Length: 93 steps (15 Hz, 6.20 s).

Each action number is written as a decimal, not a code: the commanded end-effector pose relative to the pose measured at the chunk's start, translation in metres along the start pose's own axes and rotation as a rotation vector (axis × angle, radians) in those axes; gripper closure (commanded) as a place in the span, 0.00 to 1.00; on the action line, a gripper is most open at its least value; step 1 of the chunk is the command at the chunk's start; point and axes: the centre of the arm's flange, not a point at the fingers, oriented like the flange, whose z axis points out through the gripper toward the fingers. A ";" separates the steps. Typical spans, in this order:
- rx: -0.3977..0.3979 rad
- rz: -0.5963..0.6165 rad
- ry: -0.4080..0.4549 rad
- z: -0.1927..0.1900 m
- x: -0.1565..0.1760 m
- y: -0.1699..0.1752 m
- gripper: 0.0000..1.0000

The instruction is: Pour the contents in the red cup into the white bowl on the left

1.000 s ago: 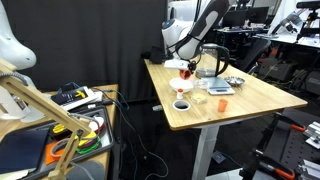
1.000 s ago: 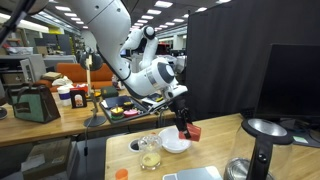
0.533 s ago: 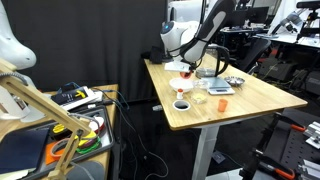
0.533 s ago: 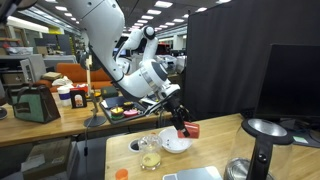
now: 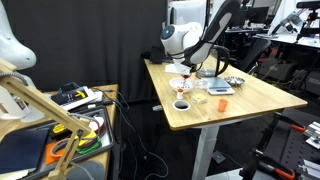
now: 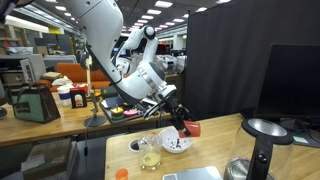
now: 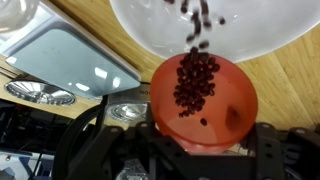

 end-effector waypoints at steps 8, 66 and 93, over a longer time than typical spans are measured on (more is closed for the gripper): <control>-0.031 0.016 -0.239 0.021 0.011 0.014 0.53; -0.075 0.797 -1.611 0.160 0.071 0.337 0.53; 0.004 0.709 -1.720 0.155 0.056 0.314 0.00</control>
